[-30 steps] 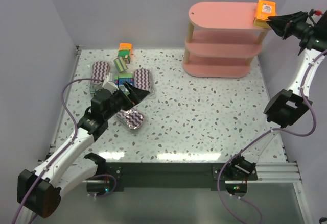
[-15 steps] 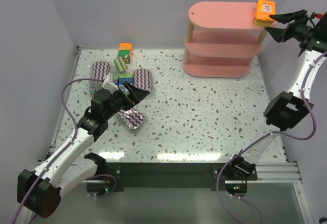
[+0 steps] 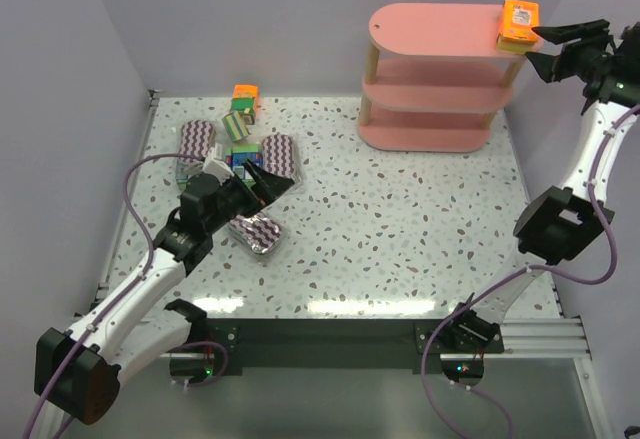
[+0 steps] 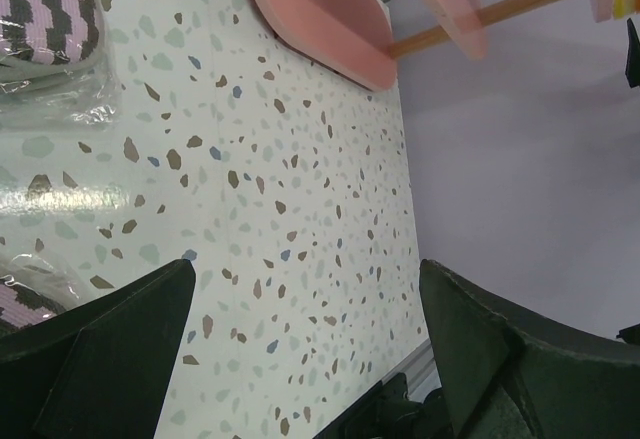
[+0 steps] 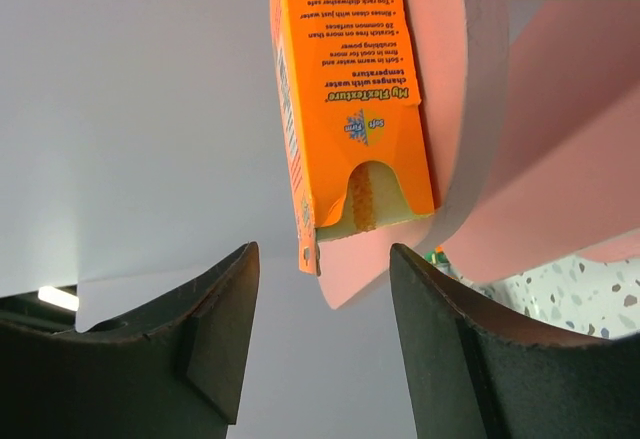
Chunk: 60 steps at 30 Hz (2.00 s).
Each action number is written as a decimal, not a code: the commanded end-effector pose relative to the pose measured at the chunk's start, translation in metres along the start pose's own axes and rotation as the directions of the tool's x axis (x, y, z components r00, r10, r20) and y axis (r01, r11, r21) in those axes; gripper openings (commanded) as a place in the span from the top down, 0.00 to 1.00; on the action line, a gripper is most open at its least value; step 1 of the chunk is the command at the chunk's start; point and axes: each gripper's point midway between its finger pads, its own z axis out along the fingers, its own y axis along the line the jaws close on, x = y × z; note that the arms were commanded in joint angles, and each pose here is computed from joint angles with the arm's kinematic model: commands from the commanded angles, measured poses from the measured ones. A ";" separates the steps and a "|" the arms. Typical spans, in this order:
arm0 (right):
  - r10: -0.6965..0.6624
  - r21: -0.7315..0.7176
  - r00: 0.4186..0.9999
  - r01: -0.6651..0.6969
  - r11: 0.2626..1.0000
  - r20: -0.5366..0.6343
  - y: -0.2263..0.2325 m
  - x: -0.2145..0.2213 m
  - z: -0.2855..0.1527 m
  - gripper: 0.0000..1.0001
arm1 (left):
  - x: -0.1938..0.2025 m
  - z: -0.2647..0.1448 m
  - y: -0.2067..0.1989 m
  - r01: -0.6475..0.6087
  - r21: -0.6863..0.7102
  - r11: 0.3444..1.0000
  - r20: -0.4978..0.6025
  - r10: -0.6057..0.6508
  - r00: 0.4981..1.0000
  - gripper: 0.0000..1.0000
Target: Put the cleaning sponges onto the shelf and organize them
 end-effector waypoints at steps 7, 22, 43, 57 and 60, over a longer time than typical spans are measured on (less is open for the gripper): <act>-0.075 -0.034 0.977 0.083 0.996 0.201 0.033 0.004 -0.009 0.41 | -0.003 0.003 -0.007 -0.016 0.039 0.999 0.005 0.016 1.000 0.00; -0.056 -0.045 0.940 0.076 0.996 0.337 0.037 -0.015 -0.005 0.41 | -0.003 0.003 -0.007 -0.027 0.036 0.999 0.004 0.027 1.000 0.00; -0.047 -0.033 0.912 0.066 0.997 0.407 0.042 -0.030 0.003 0.41 | -0.002 0.005 -0.003 -0.024 0.026 0.999 -0.002 0.024 1.000 0.00; -0.118 0.055 0.894 0.104 0.993 0.432 0.041 -0.033 -0.005 0.37 | -0.001 0.005 -0.002 -0.023 0.013 1.000 -0.007 0.023 1.000 0.00; -0.146 0.102 0.886 0.112 0.988 0.439 0.039 -0.031 -0.014 0.33 | -0.004 0.004 -0.004 -0.025 0.010 1.000 0.000 0.025 1.000 0.00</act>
